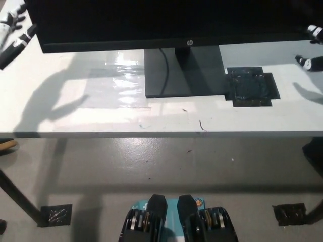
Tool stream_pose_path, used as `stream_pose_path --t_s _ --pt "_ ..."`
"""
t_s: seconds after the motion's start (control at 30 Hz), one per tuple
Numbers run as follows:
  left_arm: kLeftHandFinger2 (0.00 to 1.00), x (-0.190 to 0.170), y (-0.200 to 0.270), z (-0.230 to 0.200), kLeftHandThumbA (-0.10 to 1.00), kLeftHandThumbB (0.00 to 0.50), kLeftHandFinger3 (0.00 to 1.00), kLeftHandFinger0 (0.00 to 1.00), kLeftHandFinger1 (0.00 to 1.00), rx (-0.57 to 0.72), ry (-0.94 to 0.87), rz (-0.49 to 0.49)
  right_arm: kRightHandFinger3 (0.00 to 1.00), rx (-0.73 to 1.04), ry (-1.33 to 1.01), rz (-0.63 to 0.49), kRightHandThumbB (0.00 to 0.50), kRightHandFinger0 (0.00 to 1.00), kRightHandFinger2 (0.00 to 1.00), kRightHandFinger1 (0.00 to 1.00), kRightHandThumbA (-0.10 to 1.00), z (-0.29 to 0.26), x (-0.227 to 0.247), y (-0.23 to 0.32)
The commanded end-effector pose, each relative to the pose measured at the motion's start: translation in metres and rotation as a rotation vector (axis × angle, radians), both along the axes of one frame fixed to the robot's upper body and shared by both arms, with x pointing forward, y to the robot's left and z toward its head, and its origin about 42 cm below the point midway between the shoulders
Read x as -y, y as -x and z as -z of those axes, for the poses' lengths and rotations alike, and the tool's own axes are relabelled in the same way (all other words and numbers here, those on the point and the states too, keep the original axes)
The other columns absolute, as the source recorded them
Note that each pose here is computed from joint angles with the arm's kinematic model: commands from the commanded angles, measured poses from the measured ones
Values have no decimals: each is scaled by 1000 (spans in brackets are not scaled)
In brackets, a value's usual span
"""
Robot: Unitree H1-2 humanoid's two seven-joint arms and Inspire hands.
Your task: The monitor is placed at the center of the table and the robot uses both its hand to grab the left and right sides of the monitor to tilt the angle of the monitor downwards
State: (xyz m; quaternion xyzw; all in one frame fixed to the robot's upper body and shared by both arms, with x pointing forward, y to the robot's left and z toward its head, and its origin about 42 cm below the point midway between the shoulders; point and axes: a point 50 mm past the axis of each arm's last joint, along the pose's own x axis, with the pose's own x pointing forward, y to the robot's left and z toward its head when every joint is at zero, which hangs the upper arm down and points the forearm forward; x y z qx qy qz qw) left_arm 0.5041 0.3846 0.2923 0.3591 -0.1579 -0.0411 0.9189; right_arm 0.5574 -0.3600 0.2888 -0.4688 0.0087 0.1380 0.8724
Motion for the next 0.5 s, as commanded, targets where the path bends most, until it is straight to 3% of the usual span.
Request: stream_pose_path --t_s 0.0,0.23,0.47 --pt "1000 35 -22 -8 913 475 1000 1000 1000 -25 -235 82 1000 137 265 -67 500 1000 1000 1000 530 -8 -46 -16" --pt "1000 50 -49 -4 977 483 1000 1000 1000 -11 -481 33 1000 144 347 -49 500 1000 1000 1000 552 -5 -53 -19" --pt "1000 69 -67 -22 923 427 1000 1000 1000 -30 -560 5 1000 147 370 -56 500 1000 1000 1000 553 -6 -65 -23"
